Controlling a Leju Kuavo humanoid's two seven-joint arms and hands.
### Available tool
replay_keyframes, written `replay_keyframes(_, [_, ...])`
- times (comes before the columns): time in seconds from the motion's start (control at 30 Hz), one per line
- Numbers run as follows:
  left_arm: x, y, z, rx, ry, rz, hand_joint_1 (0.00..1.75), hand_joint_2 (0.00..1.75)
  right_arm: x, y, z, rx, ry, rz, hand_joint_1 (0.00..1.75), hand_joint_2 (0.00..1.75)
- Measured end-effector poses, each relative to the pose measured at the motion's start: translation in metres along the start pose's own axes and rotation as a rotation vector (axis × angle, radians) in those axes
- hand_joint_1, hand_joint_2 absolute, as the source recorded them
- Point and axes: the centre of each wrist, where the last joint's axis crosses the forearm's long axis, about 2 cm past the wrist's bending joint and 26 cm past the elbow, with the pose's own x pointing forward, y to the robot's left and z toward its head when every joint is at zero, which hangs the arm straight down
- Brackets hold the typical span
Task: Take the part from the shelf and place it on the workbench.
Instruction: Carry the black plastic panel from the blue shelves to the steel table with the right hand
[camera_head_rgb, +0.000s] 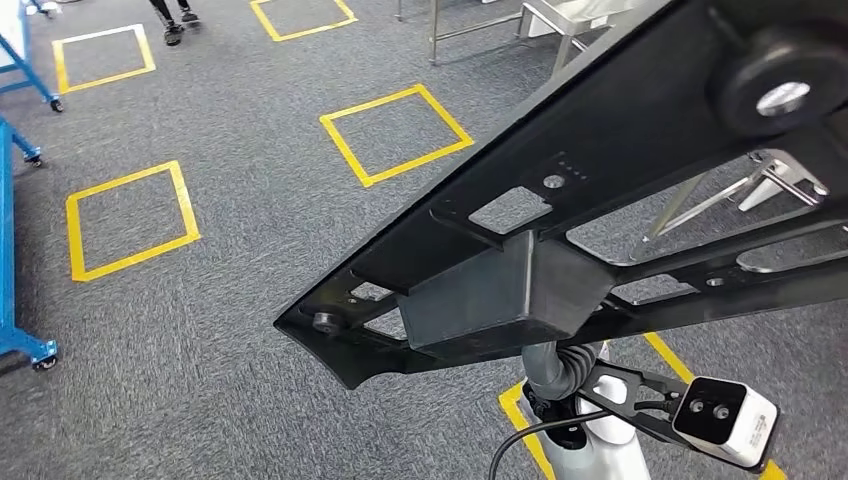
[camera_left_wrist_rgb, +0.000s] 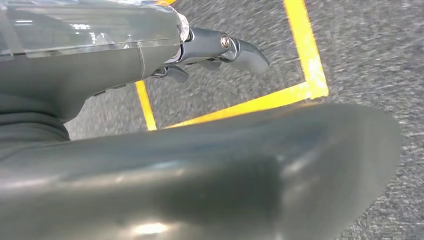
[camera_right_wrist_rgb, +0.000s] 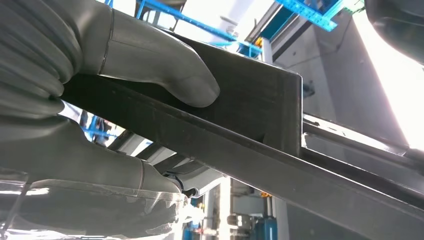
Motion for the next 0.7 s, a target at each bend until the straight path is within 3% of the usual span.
replay_keyframes(0.53, [0.012, -0.003, -0.002, -0.031, -0.003, -0.089, 0.0, 0.0, 0.016, 0.006, 0.01, -0.036, 0.007, 0.048, 1.75, 1.75])
replay_keyframes(0.7, [0.003, 0.004, -0.001, -0.017, 0.029, -0.11, 0.0, 0.0, 0.018, 0.009, 0.018, -0.045, 0.025, 0.033, 1.75, 1.75])
